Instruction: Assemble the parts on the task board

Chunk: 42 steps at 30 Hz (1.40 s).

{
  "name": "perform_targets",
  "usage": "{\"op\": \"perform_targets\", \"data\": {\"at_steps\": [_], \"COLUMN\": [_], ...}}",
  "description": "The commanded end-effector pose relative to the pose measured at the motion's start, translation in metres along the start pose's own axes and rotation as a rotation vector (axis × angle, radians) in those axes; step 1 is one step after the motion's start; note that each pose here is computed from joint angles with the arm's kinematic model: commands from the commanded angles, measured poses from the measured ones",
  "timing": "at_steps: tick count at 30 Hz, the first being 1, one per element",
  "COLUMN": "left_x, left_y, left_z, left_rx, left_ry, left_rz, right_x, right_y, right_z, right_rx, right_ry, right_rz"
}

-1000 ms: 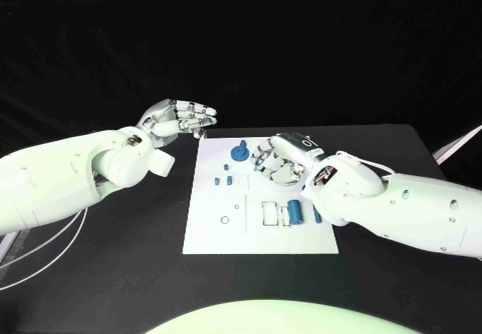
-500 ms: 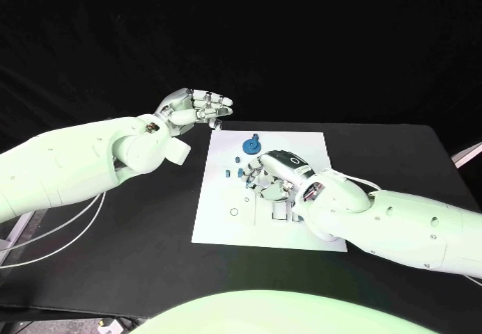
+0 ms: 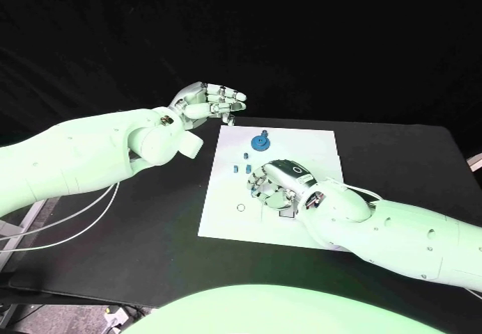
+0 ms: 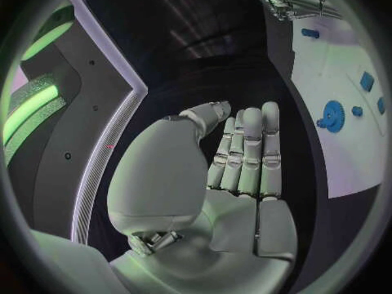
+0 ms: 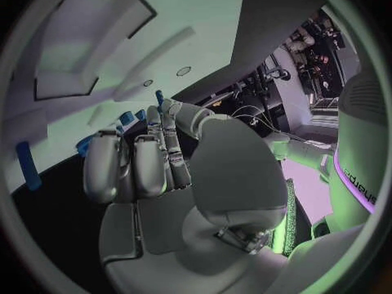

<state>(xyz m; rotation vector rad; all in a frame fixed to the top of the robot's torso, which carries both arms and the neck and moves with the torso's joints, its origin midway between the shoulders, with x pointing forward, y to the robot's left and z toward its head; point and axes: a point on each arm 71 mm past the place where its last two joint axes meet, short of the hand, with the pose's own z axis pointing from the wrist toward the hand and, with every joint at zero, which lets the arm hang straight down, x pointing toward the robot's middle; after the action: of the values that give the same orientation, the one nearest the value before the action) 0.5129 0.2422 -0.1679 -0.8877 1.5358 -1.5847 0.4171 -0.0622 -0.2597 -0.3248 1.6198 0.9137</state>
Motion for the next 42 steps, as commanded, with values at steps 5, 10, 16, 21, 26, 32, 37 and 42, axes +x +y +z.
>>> {"op": "perform_targets", "data": {"at_steps": [5, 10, 16, 21, 26, 32, 37, 42], "left_x": [0.0016, 0.0013, 0.0015, 0.0022, 0.0025, 0.0025, 0.0024, 0.0027], "left_y": [-0.0005, -0.0004, -0.0003, -0.0003, -0.0002, -0.0001, 0.0001, 0.0002], "left_z": [0.0015, 0.0015, 0.0017, 0.0022, 0.0024, 0.0025, 0.0027, 0.003], "left_rx": [0.003, 0.003, 0.002, 0.003, 0.002, 0.001, 0.0, 0.0], "left_ry": [0.005, 0.005, 0.006, 0.008, 0.009, 0.009, 0.009, 0.01], "left_rz": [-0.004, -0.005, -0.005, -0.007, -0.008, -0.01, -0.012, -0.014], "right_x": [0.0026, 0.0027, 0.0031, 0.0042, 0.0057, 0.0072, 0.008, 0.0089], "right_y": [-0.0029, -0.0048, -0.0061, -0.0068, -0.0054, -0.0029, -0.0022, -0.0031], "right_z": [-0.0005, -0.0011, -0.0011, -0.0004, 0.0006, 0.0011, 0.0011, 0.0016], "right_rx": [0.014, 0.025, 0.032, 0.037, 0.035, 0.029, 0.028, 0.033], "right_ry": [0.004, 0.001, 0.002, 0.006, 0.009, 0.013, 0.016, 0.022], "right_rz": [-0.022, -0.028, -0.031, -0.033, -0.032, -0.029, -0.028, -0.031]}}
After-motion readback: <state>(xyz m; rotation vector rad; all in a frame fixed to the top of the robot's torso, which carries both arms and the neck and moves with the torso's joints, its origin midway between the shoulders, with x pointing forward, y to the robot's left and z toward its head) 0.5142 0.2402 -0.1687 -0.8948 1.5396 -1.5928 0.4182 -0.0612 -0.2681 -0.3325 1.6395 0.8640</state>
